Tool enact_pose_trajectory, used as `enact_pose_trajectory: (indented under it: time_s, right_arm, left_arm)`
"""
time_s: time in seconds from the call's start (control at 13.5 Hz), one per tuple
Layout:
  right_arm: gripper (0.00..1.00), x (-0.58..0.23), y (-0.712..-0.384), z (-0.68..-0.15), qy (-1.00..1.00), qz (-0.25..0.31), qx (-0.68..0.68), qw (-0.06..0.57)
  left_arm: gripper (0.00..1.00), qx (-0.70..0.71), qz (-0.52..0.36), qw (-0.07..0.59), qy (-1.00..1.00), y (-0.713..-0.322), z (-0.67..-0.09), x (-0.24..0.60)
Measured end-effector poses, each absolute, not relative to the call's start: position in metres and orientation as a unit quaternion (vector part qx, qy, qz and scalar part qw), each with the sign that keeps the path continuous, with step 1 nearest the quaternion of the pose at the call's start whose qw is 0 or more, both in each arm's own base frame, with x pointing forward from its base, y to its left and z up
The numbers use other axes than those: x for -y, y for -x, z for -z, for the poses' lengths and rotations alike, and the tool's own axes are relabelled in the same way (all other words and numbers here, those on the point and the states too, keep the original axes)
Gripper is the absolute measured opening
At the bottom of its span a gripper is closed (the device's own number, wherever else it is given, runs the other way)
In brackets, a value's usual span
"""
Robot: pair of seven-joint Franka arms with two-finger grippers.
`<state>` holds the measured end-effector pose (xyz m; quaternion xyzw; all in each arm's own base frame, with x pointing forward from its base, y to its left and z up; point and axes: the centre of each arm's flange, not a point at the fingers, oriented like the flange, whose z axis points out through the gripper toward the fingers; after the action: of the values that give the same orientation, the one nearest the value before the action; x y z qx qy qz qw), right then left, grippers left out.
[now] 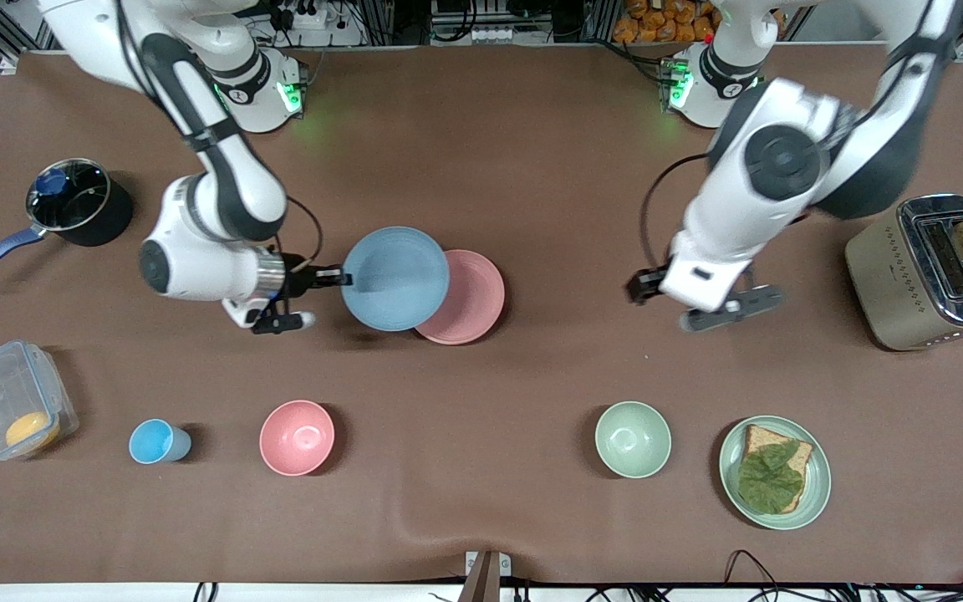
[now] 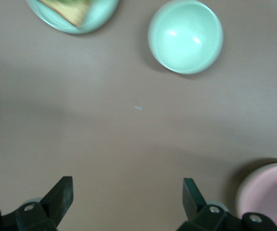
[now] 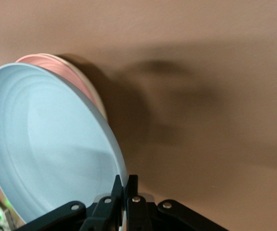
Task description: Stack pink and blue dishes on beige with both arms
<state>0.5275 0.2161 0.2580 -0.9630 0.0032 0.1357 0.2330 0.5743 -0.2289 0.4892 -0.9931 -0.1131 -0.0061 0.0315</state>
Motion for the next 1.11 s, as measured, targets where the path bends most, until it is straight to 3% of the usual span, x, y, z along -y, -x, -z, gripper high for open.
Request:
enact_pose_trajectory:
  time_s: [0.44,0.81,1.11]
  right_arm:
    - [0.05,-0.264,-0.511,-0.241,0.969,-0.122,-0.046,0.210]
    - [0.05,-0.307,-0.493,-0.225,0.970,-0.109,-0.068,0.207]
    - [0.05,-0.306,-0.494,-0.223,0.970,-0.109,-0.073,0.206]
  left_arm:
    - [1.00,0.114,0.007,0.075,0.991,-0.552,-0.613,0.145]
    - [1.00,0.042,-0.025,0.030,0.998,-0.565,-0.616,0.064]
    - [1.00,0.028,-0.033,0.036,0.998,-0.558,-0.621,0.067]
